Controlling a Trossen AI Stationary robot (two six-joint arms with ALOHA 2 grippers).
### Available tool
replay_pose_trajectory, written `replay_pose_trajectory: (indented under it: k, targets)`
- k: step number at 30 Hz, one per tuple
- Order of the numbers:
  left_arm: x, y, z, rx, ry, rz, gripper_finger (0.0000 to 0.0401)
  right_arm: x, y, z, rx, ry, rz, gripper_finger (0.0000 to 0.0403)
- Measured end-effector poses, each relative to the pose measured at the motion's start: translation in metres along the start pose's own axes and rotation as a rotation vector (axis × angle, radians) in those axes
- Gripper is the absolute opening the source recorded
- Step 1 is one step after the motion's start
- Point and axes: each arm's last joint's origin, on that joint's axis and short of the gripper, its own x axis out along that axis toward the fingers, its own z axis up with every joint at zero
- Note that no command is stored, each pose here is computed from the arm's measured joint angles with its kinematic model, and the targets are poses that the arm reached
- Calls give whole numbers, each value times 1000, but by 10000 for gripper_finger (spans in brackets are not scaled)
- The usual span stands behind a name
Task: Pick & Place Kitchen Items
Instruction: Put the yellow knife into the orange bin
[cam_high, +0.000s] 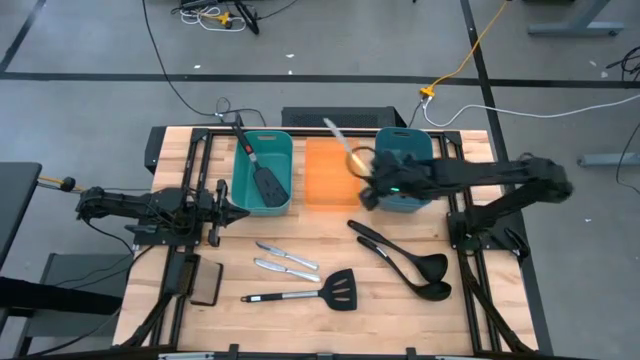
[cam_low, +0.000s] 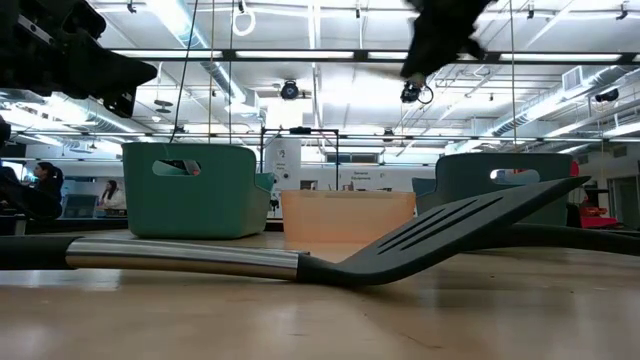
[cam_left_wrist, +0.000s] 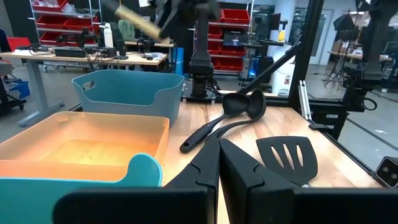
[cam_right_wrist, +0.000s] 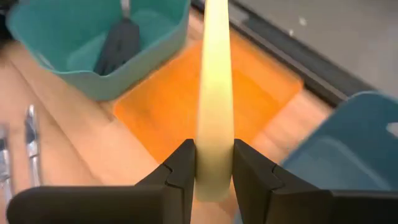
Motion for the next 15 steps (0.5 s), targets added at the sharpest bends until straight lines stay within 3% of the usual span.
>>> replay_pose_trajectory:
  k: [9,15]
  targets:
    - [0,0,0,-5,1,0,12,91,18,9,93,113,112,85]
    - [0,0,0,-7,2,0,12,136,18,-2,186,185,36,85]
